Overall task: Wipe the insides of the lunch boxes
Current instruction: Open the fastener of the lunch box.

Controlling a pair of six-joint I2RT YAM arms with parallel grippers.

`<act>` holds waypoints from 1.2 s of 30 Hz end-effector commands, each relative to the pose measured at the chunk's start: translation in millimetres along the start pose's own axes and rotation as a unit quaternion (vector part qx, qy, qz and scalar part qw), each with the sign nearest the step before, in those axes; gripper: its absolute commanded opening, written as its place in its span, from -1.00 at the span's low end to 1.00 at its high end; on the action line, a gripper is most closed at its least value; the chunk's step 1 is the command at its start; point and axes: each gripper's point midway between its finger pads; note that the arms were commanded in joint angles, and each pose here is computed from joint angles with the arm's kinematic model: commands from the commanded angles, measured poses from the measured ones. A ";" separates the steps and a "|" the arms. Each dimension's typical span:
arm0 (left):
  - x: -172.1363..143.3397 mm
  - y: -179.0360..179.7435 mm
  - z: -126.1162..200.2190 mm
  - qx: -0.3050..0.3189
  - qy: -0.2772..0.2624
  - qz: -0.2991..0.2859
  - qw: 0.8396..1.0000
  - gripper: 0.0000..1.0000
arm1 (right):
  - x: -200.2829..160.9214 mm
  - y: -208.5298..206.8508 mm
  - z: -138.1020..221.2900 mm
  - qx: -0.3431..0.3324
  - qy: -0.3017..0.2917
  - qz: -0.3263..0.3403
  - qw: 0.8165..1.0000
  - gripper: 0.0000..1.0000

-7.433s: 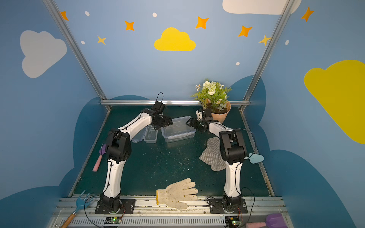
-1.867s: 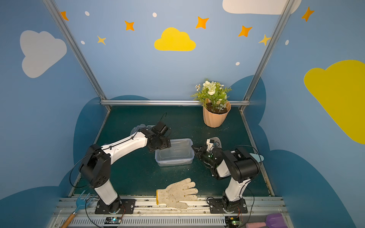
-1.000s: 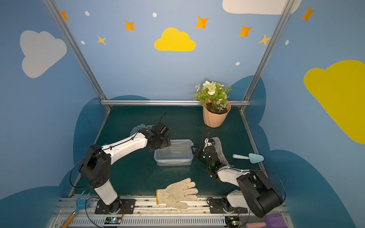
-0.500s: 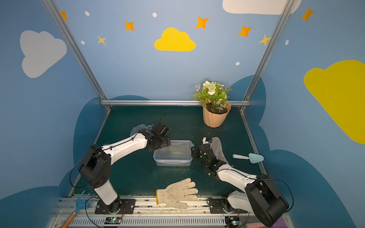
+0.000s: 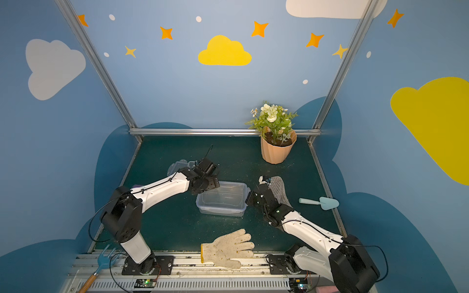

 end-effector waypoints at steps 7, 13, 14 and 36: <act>-72.1 46.8 -28.3 0.083 0.117 -0.044 0.989 0.89 | -31.5 13.9 3.0 0.052 0.078 0.001 0.996 0.11; -63.9 32.1 -15.6 0.053 0.108 -0.047 0.992 0.89 | -23.5 11.8 0.6 0.072 0.066 -0.019 0.995 0.19; -62.7 29.4 -12.9 0.046 0.107 -0.048 0.992 0.89 | -22.3 11.0 -0.3 0.074 0.064 -0.023 0.995 0.18; 4.0 4.5 79.2 -0.109 0.014 -0.024 0.994 1.00 | -40.1 -6.2 -0.2 0.052 0.108 -0.032 0.992 -0.97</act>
Point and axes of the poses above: each gripper's point midway between its finger pads, its own z axis back along the fingers, its own y axis along the line the jaws close on, x = y × z, and after that the axes turned 10 degrees about z, right-handed
